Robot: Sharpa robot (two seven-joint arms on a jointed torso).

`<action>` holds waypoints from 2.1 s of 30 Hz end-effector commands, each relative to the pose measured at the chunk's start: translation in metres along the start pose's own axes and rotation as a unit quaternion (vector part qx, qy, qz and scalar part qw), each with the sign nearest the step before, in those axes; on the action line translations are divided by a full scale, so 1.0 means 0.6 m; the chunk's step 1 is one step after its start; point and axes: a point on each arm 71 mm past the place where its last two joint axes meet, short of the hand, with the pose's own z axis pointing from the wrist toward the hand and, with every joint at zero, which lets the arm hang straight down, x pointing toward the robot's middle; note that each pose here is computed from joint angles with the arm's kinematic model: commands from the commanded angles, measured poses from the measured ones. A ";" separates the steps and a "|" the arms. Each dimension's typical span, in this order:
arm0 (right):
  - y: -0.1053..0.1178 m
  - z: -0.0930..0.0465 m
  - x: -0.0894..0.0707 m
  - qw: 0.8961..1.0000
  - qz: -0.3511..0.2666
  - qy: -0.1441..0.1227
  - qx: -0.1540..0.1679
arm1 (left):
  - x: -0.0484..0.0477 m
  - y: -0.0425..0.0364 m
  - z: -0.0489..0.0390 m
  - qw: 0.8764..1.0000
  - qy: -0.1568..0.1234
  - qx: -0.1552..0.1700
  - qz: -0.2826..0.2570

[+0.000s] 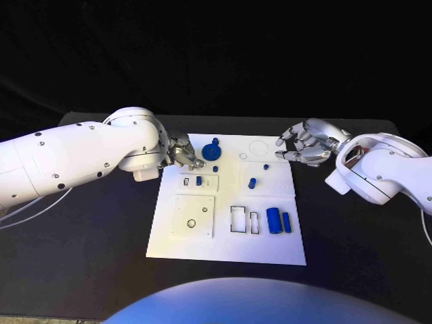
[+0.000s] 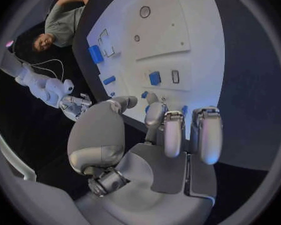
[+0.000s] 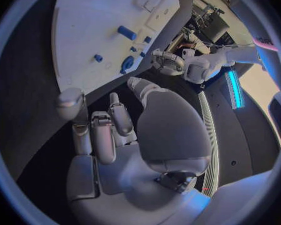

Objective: Assemble the parts on the task board

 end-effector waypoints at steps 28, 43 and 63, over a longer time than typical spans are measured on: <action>0.000 0.002 0.004 1.000 -0.001 0.003 -0.004 | -0.105 0.060 0.046 0.997 -0.015 -0.076 0.002; 0.001 0.002 0.006 1.000 -0.001 0.004 -0.005 | -0.096 0.061 0.076 0.997 0.010 -0.080 0.005; 0.001 0.002 0.006 1.000 -0.001 0.005 -0.004 | -0.077 0.060 0.087 0.996 0.055 -0.077 0.005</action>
